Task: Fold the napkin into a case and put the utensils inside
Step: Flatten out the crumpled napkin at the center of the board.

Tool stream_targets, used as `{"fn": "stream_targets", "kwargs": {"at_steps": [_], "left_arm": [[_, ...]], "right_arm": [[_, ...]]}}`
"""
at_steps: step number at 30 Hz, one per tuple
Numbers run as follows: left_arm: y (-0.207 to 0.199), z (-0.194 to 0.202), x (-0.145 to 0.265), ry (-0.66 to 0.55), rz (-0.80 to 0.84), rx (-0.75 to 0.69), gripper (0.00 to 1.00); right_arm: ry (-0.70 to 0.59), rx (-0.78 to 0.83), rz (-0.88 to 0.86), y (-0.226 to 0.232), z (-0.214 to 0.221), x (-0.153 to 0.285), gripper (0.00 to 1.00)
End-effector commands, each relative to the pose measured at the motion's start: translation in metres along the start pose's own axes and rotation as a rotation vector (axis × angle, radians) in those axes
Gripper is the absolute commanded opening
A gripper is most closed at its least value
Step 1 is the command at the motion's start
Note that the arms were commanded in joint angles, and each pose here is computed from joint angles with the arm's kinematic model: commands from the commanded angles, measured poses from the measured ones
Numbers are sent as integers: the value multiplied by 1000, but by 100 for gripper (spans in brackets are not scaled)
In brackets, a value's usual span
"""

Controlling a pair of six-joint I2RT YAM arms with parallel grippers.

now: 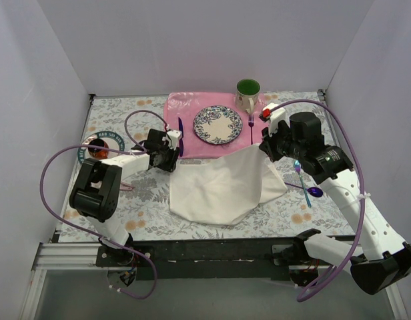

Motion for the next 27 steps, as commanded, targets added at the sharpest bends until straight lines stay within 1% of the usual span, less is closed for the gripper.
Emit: {"fn": "stream_targets", "kwargs": {"at_steps": [1,5,7,10,11,12,15,18,19,20,21,22,23,25,26,27], "left_arm": [[2,19,-7,69,-52,-43,35],[-3,25,-7,98,-43,-46,24],[-5,27,-6,110,-27,-42,20],[-12,30,-3,118,-1,-55,9],[-15,31,-2,121,3,-61,1],[-16,30,-1,118,6,-58,0],[-18,16,9,84,3,-56,0],[-19,-23,36,-18,-10,-60,0],[-19,-33,47,-29,-13,-56,0],[-19,-65,69,-116,-14,-54,0],[-20,-81,82,-154,-12,-53,0],[-19,-89,96,-158,-15,-47,0],[-20,-122,122,-246,-17,-52,0],[-21,-143,157,-313,-36,-65,0],[-24,-169,186,-398,-40,-74,0],[-25,-174,204,-417,-51,-79,0]], "right_arm": [[-46,-8,12,-3,-9,2,1],[-45,-12,11,-3,-8,2,1],[-44,-12,8,-2,-7,2,1],[-45,-13,11,-3,-7,2,1],[-43,-16,11,-3,-6,2,1],[-46,-16,12,-3,-7,2,1],[-55,-16,9,-3,-9,3,1],[-75,-3,11,-5,-18,6,1],[-82,2,18,-7,-22,7,1],[-111,13,31,-10,-33,12,1],[-123,20,39,-12,-38,14,1],[-143,39,60,-16,-45,18,1],[-161,47,72,-18,-53,22,1],[-231,85,111,-25,-80,38,1],[-254,96,121,-27,-89,44,1],[-318,117,144,-30,-111,60,1]]}}
Point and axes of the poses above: each gripper's point midway between its finger pads, its own x axis back along the fingers, its own y axis along the line the jaws close on, z = x × y, the point moved 5 cm from there along x, back along the fingers, and after that the axes turned 5 degrees about x, right-handed, at the moved point
